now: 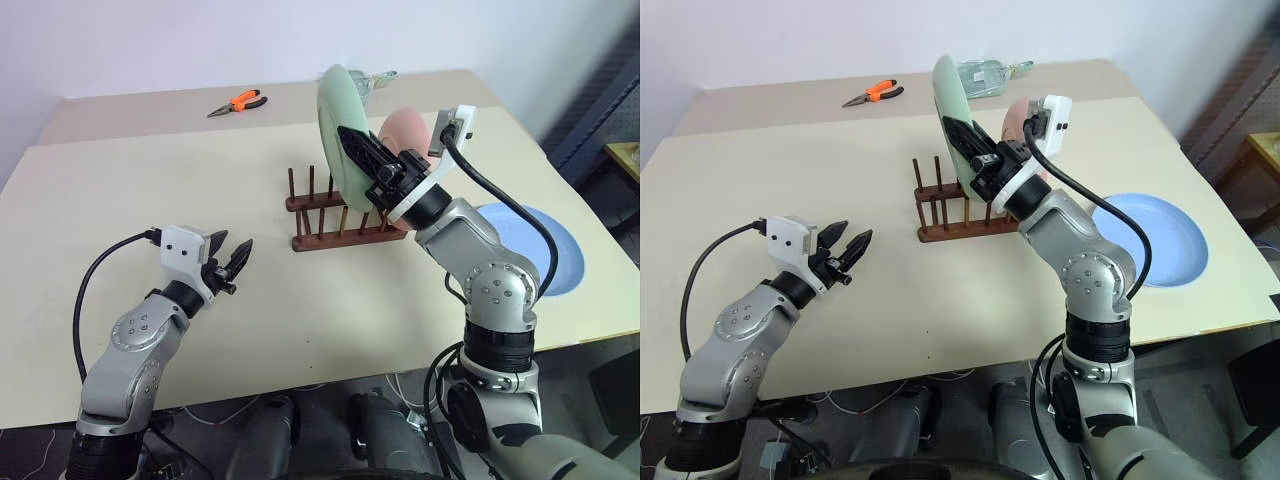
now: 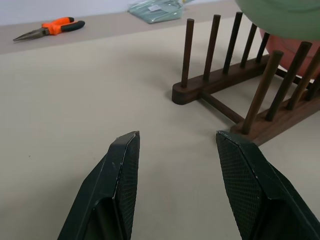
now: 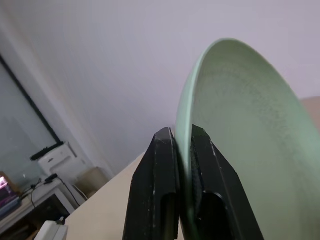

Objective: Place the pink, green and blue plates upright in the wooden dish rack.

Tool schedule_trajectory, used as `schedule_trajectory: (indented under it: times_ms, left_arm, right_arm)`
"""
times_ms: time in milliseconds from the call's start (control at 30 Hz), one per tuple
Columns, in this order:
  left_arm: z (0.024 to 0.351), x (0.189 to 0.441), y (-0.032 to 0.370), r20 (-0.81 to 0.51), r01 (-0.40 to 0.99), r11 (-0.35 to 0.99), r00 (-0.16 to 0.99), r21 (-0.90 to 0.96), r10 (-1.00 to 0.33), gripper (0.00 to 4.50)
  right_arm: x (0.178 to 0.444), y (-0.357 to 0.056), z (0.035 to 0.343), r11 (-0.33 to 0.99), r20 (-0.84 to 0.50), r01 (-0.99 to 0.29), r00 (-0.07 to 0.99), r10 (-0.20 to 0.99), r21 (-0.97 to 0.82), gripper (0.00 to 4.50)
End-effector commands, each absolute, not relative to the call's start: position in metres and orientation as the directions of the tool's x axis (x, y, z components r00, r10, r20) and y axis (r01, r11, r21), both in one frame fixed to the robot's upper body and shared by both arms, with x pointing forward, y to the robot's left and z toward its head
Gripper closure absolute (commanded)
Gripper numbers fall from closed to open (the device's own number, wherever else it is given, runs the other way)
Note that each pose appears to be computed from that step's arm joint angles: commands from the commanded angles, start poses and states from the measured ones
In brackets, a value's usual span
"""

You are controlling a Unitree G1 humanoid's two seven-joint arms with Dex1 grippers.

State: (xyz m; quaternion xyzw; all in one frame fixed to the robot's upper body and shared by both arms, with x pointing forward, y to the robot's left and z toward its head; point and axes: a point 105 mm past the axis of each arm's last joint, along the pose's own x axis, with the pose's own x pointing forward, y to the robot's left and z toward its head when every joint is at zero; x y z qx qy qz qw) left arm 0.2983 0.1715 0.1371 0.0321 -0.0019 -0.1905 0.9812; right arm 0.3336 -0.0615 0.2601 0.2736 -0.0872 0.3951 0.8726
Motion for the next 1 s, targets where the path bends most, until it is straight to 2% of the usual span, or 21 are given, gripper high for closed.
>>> schedule_trajectory:
  times_ms: [33, 67, 100, 167, 233, 300, 533, 667, 867, 1000]
  left_arm:
    - [0.15, 0.296, 0.165, 0.042, 0.391, 0.916, 0.917, 0.092, -0.396, 2.07]
    - [0.148, 0.296, 0.163, 0.039, 0.398, 0.912, 0.914, 0.093, -0.403, 2.07]
    - [0.147, 0.295, 0.161, 0.035, 0.406, 0.909, 0.911, 0.095, -0.41, 2.01]
    - [0.146, 0.294, 0.157, 0.029, 0.421, 0.902, 0.904, 0.097, -0.426, 2.01]
    - [0.145, 0.294, 0.153, 0.027, 0.435, 0.895, 0.898, 0.096, -0.439, 2.01]
    - [0.145, 0.294, 0.149, 0.026, 0.447, 0.889, 0.892, 0.093, -0.451, 2.01]
    - [0.143, 0.294, 0.142, 0.021, 0.47, 0.878, 0.881, 0.09, -0.473, 2.01]
    - [0.143, 0.295, 0.14, 0.018, 0.481, 0.872, 0.875, 0.088, -0.484, 2.01]
    - [0.139, 0.299, 0.132, 0.006, 0.517, 0.852, 0.855, 0.083, -0.519, 2.01]
    - [0.137, 0.301, 0.125, 0.006, 0.537, 0.84, 0.843, 0.076, -0.538, 2.01]
  right_arm:
    - [0.34, -0.064, 0.261, 0.553, 0.361, -0.709, 0.702, 0.614, 0.438, 4.5]
    - [0.343, -0.064, 0.258, 0.565, 0.348, -0.697, 0.713, 0.608, 0.441, 4.5]
    - [0.344, -0.065, 0.257, 0.572, 0.341, -0.691, 0.72, 0.605, 0.442, 3.77]
    - [0.346, -0.066, 0.255, 0.591, 0.334, -0.683, 0.728, 0.599, 0.43, 3.11]
    - [0.348, -0.067, 0.256, 0.616, 0.332, -0.678, 0.734, 0.593, 0.4, 2.06]
    - [0.344, -0.065, 0.263, 0.651, 0.342, -0.705, 0.707, 0.619, 0.281, 1.12]
    - [0.325, -0.06, 0.279, 0.654, 0.323, -0.75, 0.596, 0.735, -0.101, 1.12]
    - [0.313, -0.063, 0.281, 0.598, 0.244, -0.729, 0.546, 0.801, -0.332, 1.12]
    - [0.316, -0.086, 0.279, 0.608, 0.178, -0.65, 0.603, 0.778, -0.456, 1.12]
    - [0.316, -0.093, 0.276, 0.62, 0.174, -0.635, 0.62, 0.765, -0.462, 1.12]
